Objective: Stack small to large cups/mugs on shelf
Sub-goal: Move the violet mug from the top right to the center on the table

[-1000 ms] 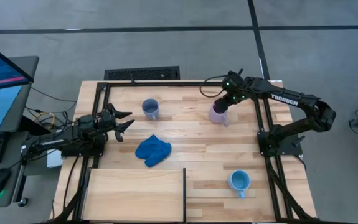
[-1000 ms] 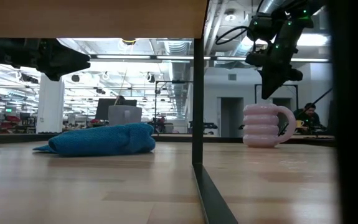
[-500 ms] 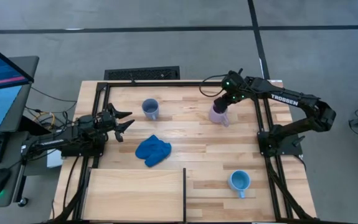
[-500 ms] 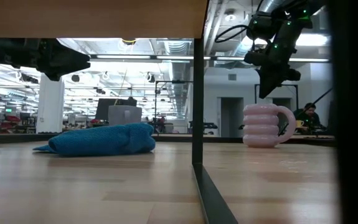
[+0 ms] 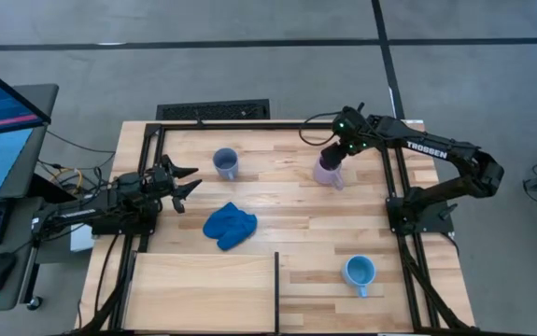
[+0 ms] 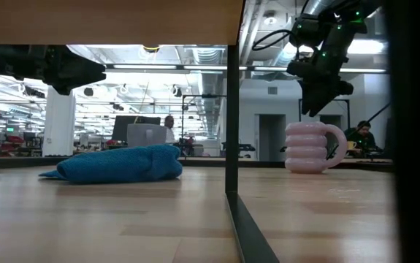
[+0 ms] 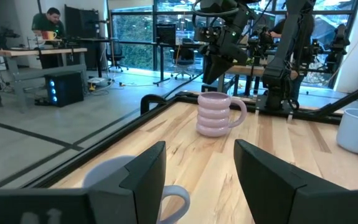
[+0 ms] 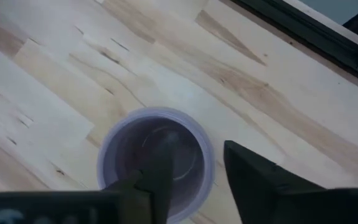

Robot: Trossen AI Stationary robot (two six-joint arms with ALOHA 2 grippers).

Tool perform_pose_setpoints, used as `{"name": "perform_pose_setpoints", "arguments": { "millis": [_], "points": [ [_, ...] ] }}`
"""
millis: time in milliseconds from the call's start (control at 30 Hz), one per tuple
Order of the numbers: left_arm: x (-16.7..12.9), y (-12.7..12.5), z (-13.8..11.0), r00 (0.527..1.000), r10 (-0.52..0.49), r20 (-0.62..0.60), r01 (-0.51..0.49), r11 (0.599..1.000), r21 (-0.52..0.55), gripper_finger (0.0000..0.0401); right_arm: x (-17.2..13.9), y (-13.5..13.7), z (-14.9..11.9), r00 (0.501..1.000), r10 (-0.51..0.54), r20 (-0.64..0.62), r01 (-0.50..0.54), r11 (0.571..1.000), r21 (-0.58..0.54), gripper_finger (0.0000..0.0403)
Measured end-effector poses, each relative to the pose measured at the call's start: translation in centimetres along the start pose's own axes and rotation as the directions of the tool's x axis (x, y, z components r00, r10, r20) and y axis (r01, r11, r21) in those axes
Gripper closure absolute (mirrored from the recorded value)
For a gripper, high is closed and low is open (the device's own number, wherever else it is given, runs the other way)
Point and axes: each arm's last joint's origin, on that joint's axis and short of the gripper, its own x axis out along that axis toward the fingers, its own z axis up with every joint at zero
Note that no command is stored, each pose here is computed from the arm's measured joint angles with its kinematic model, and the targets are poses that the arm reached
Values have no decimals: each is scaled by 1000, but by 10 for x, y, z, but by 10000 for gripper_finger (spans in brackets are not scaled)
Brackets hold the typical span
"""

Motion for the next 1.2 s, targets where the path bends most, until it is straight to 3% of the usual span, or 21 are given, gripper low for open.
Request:
{"name": "perform_pose_setpoints", "arguments": {
  "millis": [200,400,733,1067,1200],
  "points": [
    [0,0,0,1000,0,0,0,1000,0,221,0,1,0,1000,9,-3,-9,1000,-3,193],
    [0,0,0,1000,0,0,0,1000,0,221,0,2,-1,1000,10,-4,-10,1000,17,183],
    [0,0,0,1000,0,0,0,1000,2,221,4,0,-12,995,-28,-93,29,1000,7,199],
    [0,0,0,1000,0,0,0,1000,1,221,5,0,-12,996,-26,-88,28,999,16,218],
    [0,0,0,1000,0,0,0,1000,1,221,12,5,-8,997,-16,-71,11,998,-65,225]
  ]
}}
